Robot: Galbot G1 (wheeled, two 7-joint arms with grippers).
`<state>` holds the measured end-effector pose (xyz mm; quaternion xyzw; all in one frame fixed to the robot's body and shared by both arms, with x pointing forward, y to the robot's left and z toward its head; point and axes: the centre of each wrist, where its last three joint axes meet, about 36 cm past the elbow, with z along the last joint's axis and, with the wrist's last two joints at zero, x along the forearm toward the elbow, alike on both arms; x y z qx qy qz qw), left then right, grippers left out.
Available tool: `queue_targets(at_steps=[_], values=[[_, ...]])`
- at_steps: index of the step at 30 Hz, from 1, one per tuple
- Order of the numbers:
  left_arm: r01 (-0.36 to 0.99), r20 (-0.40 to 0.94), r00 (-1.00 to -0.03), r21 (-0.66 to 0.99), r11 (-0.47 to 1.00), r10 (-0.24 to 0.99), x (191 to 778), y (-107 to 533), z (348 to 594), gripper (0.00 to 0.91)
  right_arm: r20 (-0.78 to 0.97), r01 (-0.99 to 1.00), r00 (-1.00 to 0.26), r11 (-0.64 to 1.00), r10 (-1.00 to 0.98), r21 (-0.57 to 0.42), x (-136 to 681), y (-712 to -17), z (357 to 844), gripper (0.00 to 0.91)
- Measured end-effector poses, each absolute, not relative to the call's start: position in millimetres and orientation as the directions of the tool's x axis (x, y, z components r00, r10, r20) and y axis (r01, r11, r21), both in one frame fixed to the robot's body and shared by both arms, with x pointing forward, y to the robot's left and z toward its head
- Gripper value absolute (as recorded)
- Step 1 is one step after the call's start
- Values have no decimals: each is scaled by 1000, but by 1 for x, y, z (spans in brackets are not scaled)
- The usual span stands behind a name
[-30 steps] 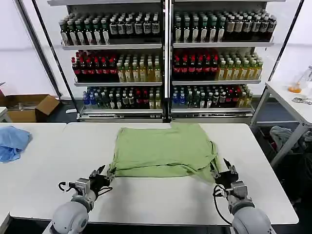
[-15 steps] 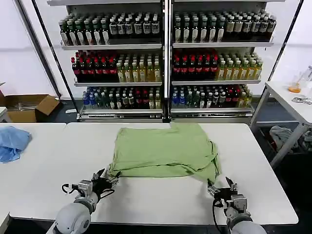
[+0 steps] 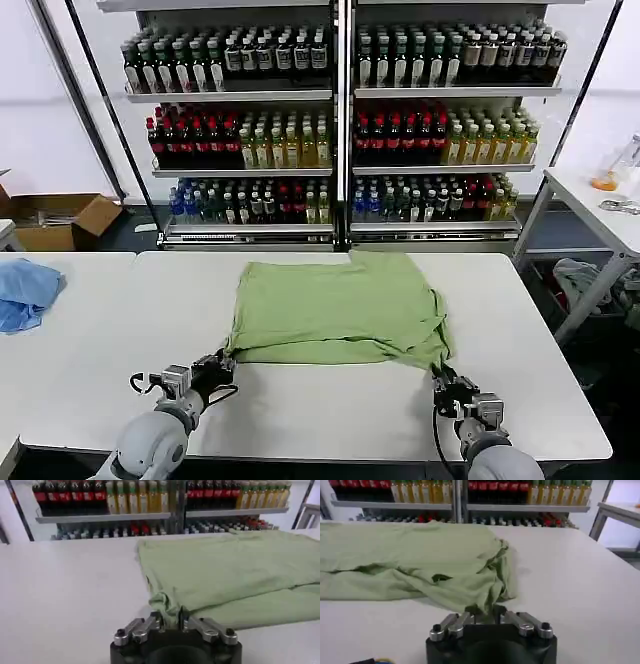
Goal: Fold and organize the clothes.
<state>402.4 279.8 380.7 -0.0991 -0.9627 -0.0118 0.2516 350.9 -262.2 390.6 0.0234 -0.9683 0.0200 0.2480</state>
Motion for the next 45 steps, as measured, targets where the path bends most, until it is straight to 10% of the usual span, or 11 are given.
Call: queue_targets(at_steps=[43,44,45], values=[[210,546,-807,-87,974,223,296,291,419,20,509,-60,-861,995,-9,-84,231,-275,444,0],[210,553,-803,-82,974,220,293,292,419,20,514,-60,-858,994,-5,-90,228,-274,445,181],[211,559,-800,-76,975,217,291,293,419,171,519,-61,-855,994,-3,-95,225,-274,446,907]])
